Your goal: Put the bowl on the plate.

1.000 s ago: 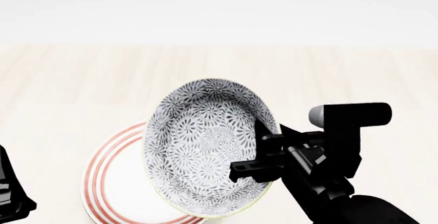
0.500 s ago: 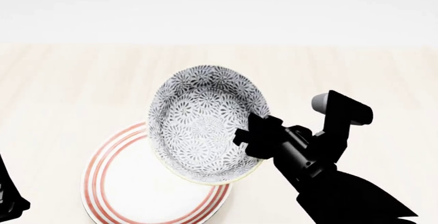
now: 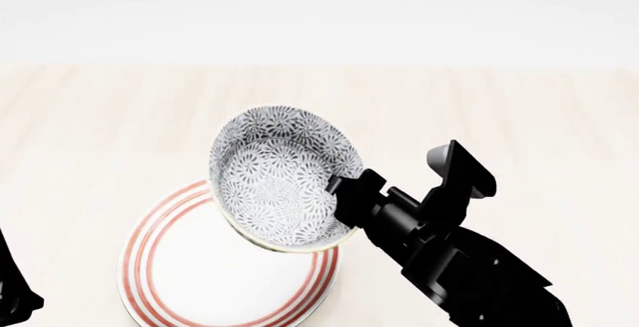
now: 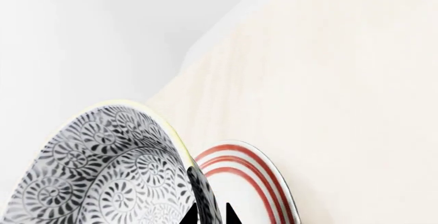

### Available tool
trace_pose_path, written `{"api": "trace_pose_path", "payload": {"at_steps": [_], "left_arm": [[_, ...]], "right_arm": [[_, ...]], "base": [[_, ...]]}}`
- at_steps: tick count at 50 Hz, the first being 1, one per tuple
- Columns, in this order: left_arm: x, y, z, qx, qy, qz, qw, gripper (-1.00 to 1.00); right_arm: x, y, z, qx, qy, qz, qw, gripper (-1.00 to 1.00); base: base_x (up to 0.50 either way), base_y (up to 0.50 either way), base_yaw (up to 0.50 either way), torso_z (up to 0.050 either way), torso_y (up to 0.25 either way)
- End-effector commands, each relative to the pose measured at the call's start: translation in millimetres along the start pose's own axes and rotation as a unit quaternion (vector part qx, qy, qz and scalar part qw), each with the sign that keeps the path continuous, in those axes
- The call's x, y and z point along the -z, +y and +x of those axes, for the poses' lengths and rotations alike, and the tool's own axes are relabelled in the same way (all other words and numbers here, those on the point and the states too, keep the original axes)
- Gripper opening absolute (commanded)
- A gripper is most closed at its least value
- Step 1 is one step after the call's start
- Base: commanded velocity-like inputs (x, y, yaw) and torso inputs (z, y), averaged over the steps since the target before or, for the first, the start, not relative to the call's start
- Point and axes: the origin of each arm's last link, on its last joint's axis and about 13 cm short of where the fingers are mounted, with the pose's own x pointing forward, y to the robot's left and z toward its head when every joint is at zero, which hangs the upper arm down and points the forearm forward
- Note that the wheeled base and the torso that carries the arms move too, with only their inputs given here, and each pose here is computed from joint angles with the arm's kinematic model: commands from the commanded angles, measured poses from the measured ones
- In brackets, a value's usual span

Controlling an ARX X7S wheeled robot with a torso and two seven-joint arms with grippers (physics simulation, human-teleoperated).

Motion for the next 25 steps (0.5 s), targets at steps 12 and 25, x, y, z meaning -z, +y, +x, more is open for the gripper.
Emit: {"api": "trace_pose_path", "payload": {"at_steps": [12,25], "left_arm": [[1,-1.6,-7,0.007,0.004,-0.002,1.000,1.00],[-3,-2.0,-12,0.010,0.005,-0.016,1.000,1.00]], "right_arm": [[15,24.9,23,0.025,0.036,-0.067,0.997,-1.00],[28,25.7,26,0.036,0.054,-0.077,0.995,-1.00]], "base": [[0.00,0.00,0.00,0.000,0.000],[0.00,0.00,0.00,0.000,0.001]]}}
